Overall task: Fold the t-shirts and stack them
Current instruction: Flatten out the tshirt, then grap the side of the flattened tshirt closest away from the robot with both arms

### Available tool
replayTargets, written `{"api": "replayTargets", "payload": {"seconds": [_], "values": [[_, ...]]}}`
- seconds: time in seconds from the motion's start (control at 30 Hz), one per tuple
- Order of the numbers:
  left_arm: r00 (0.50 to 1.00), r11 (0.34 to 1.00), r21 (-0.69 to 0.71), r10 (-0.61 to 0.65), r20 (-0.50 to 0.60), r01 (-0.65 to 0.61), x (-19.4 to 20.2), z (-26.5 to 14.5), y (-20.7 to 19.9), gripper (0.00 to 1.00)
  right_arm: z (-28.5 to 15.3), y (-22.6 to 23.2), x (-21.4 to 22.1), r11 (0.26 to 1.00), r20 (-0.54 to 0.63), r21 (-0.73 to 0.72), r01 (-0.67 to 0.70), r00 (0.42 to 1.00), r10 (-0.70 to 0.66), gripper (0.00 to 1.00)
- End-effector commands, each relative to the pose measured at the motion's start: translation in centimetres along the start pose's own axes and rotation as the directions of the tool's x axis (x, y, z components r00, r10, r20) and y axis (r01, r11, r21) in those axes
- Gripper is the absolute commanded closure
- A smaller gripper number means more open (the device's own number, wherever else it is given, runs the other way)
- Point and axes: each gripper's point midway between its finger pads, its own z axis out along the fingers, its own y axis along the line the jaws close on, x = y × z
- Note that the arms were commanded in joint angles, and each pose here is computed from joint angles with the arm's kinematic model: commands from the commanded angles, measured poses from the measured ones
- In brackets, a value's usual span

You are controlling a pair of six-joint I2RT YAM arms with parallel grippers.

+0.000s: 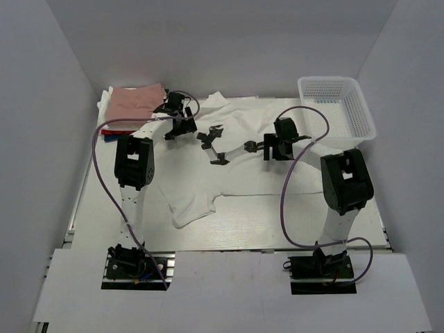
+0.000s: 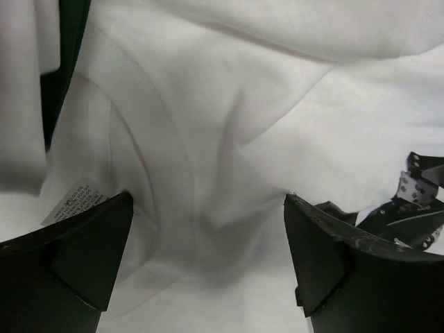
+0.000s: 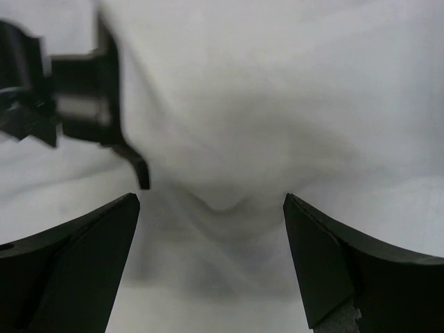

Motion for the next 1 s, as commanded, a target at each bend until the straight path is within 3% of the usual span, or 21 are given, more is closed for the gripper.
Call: {"api": "replayTargets", "payload": {"seconds": [0.0, 0.07, 0.17, 0.23, 0.27, 0.3, 0.33, 0.37, 0.43, 0.47, 0.53, 0.67, 0.7, 0.77, 0.9, 0.97], "values": [[0.999, 0.99, 0.133, 0.05, -0.007, -0.049, -0.7, -0.8, -2.1, 0.0, -3.9, 3.5, -1.8, 0.963, 0.108, -0.159, 0.219, 0.973, -0.203, 0.1], [0.997, 0.979, 0.197, 0.051, 0.057, -0.061, -3.0, -3.9, -3.4, 0.0, -7.3, 5.2, -3.4, 0.94, 0.217, -0.223, 0.257, 0.954, -0.209, 0.1], [0.995, 0.967, 0.244, 0.061, 0.075, -0.078, -2.7, -7.5, -4.3, 0.0, -11.7, 7.3, -3.9, 0.903, 0.322, -0.298, 0.311, 0.923, -0.211, 0.1], [0.997, 0.962, 0.267, 0.037, 0.073, -0.056, -1.6, -11.3, -3.9, 0.0, -12.4, 8.5, -2.1, 0.89, 0.309, -0.342, 0.303, 0.93, -0.198, 0.1], [0.998, 0.957, 0.289, 0.021, 0.063, -0.039, -0.1, -13.4, -3.1, 0.0, -14.3, 8.6, -2.8, 0.899, 0.325, -0.373, 0.229, 0.94, -0.104, 0.1], [1.0, 0.962, 0.273, 0.005, 0.001, -0.005, 2.4, -12.2, -2.3, 0.0, -14.6, 8.2, -2.8, 0.909, 0.326, -0.371, 0.19, 0.943, -0.064, 0.1], [0.997, 0.95, 0.307, -0.074, 0.037, 0.059, 1.8, -15.4, -2.3, 0.0, -13.7, 7.5, -0.7, 0.92, 0.286, -0.364, 0.146, 0.958, -0.039, 0.1], [0.996, 0.954, 0.29, -0.073, -0.041, 0.082, 6.1, -15.0, -1.0, 0.0, -14.7, 7.1, -1.2, 0.924, 0.299, -0.374, 0.077, 0.954, 0.041, 0.1], [0.991, 0.938, 0.322, -0.124, -0.046, 0.132, 7.8, -18.3, 0.0, 0.0, -14.8, 4.7, 0.3, 0.951, 0.275, -0.305, -0.056, 0.95, 0.145, 0.1], [0.986, 0.948, 0.279, -0.129, -0.107, 0.155, 11.2, -18.2, 1.8, 0.0, -15.0, 4.2, 0.5, 0.952, 0.273, -0.295, -0.084, 0.947, 0.169, 0.1], [0.978, 0.95, 0.254, -0.15, -0.143, 0.183, 13.9, -19.6, 3.5, 0.0, -15.1, 2.2, 1.3, 0.957, 0.283, -0.231, -0.176, 0.929, 0.239, 0.1], [0.947, 0.96, 0.13, -0.211, -0.242, 0.247, 22.2, -21.6, 8.9, 0.0, -14.5, 0.5, 3.8, 0.956, 0.234, -0.184, -0.23, 0.934, 0.27, 0.1], [0.951, 0.95, 0.173, -0.221, -0.215, 0.26, 22.4, -22.7, 8.9, 0.0, -14.4, 0.4, 4.2, 0.953, 0.219, -0.187, -0.238, 0.936, 0.276, 0.1], [0.936, 0.946, 0.162, -0.234, -0.264, 0.282, 25.6, -22.6, 10.1, 0.0, -14.2, 0.3, 5.1, 0.948, 0.189, -0.185, -0.26, 0.937, 0.294, 0.1], [0.934, 0.887, 0.333, -0.237, -0.266, 0.32, 27.3, -22.8, 8.4, 0.0, -13.7, -1.7, 7.1, 0.943, 0.134, -0.106, -0.316, 0.935, 0.329, 0.1], [0.926, 0.877, 0.344, -0.24, -0.291, 0.335, 28.9, -22.1, 8.6, 0.03, -13.7, -2.5, 7.8, 0.935, 0.127, -0.086, -0.344, 0.927, 0.353, 0.1]]}}
